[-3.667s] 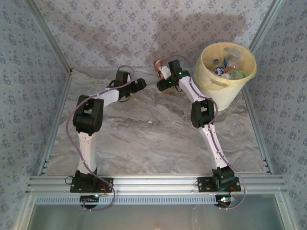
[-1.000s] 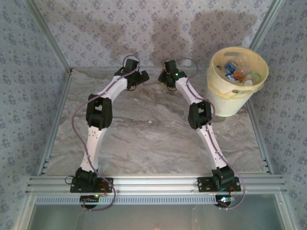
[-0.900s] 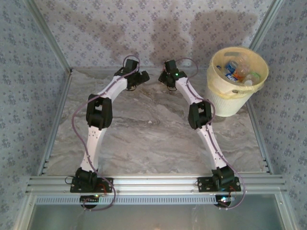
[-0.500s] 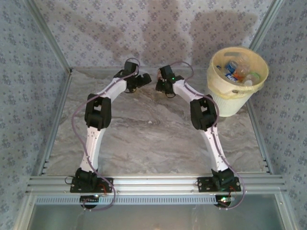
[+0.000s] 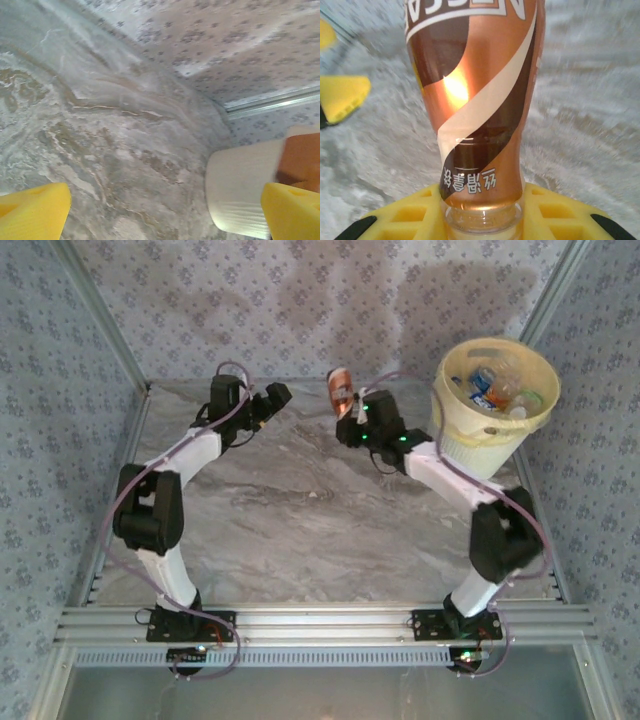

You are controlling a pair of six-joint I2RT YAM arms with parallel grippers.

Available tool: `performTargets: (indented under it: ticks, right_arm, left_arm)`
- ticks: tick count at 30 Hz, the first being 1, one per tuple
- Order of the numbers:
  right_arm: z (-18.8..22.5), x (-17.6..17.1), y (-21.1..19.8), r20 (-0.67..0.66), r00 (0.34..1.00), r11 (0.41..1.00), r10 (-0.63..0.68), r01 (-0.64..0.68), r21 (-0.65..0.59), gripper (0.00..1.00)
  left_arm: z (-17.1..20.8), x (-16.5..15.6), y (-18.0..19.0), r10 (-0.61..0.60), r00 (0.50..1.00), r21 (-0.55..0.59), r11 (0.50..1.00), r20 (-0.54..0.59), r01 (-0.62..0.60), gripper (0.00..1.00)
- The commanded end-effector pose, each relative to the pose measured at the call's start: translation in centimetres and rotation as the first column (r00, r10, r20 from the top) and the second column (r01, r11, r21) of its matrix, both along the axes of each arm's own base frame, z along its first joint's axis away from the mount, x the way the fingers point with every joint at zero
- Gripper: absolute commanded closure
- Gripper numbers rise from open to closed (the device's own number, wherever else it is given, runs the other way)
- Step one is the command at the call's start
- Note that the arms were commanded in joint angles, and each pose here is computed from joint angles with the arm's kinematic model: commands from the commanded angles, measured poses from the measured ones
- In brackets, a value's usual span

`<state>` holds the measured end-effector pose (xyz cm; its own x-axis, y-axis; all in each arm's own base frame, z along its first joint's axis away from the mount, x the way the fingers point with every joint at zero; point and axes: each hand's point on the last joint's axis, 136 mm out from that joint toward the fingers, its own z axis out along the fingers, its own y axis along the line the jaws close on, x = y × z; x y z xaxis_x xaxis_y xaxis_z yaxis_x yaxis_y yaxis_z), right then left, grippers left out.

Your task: Put the plastic bottles in the bin

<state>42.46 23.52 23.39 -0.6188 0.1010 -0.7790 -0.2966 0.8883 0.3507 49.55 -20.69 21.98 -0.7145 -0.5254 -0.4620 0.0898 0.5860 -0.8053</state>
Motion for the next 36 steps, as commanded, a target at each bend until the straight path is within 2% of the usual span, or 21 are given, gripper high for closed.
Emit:
performTargets:
  ticks: [1, 6, 11, 15, 19, 23, 26, 29, 34, 36]
  right_arm:
    - [6.3, -1.7, -3.9, 0.116, 0.993, 1.000, -0.020, 0.018, 0.017, 0.65]
    - [12.6, -3.9, -11.4, 0.155, 0.980, 0.990, -0.128, 0.117, 0.077, 0.63]
    - [15.4, -4.4, -18.8, 0.111, 0.960, 0.964, -0.258, 0.249, 0.090, 0.62]
    - [14.5, -4.1, -22.3, -0.014, 0.962, 0.955, -0.272, 0.272, 0.120, 0.61]
    - [13.8, -3.4, -25.7, -0.068, 0.959, 0.950, -0.277, 0.284, 0.130, 0.61]
    - [12.9, -2.3, -27.2, -0.122, 0.973, 0.968, -0.197, 0.213, 0.130, 0.60]
    - [11.6, -1.6, -28.2, -0.179, 0.968, 0.977, -0.178, 0.195, 0.082, 0.59]
    - [10.6, -1.0, -28.1, -0.219, 0.968, 0.989, -0.123, 0.138, 0.056, 0.51]
    - [9.6, 0.1, -29.5, -0.254, 0.947, 0.980, -0.198, 0.189, -0.058, 0.30]
    - [10.4, 0.4, -29.7, -0.217, 0.952, 0.976, -0.217, 0.205, -0.080, 0.27]
  left_arm:
    - [1.6, -1.4, 0.7, 0.021, 0.999, 0.011, 1.000, 0.048, -0.021, 0.02]
    - [1.0, -2.7, 1.3, 0.029, 0.999, 0.043, 0.999, 0.025, -0.030, 0.02]
    - [0.6, -3.1, 1.4, 0.036, 0.999, 0.053, 0.998, 0.007, -0.036, 0.02]
    - [0.5, -3.2, 1.5, 0.041, 0.999, 0.064, 0.997, -0.002, -0.041, 0.02]
    - [0.2, -3.4, 1.8, 0.046, 0.999, 0.085, 0.995, -0.011, -0.044, 0.02]
    - [0.0, -3.7, 2.0, 0.047, 0.999, 0.104, 0.994, -0.023, -0.045, 0.02]
    - [-0.1, -3.9, 2.2, 0.051, 0.998, 0.123, 0.991, -0.032, -0.047, 0.02]
    - [-0.4, -4.1, 2.6, 0.064, 0.997, 0.146, 0.988, -0.036, -0.058, 0.02]
    - [-0.4, -4.2, 3.1, 0.081, 0.996, 0.174, 0.982, -0.039, -0.073, 0.02]
    - [-0.4, -4.3, 3.3, 0.086, 0.996, 0.181, 0.980, -0.038, -0.078, 0.02]
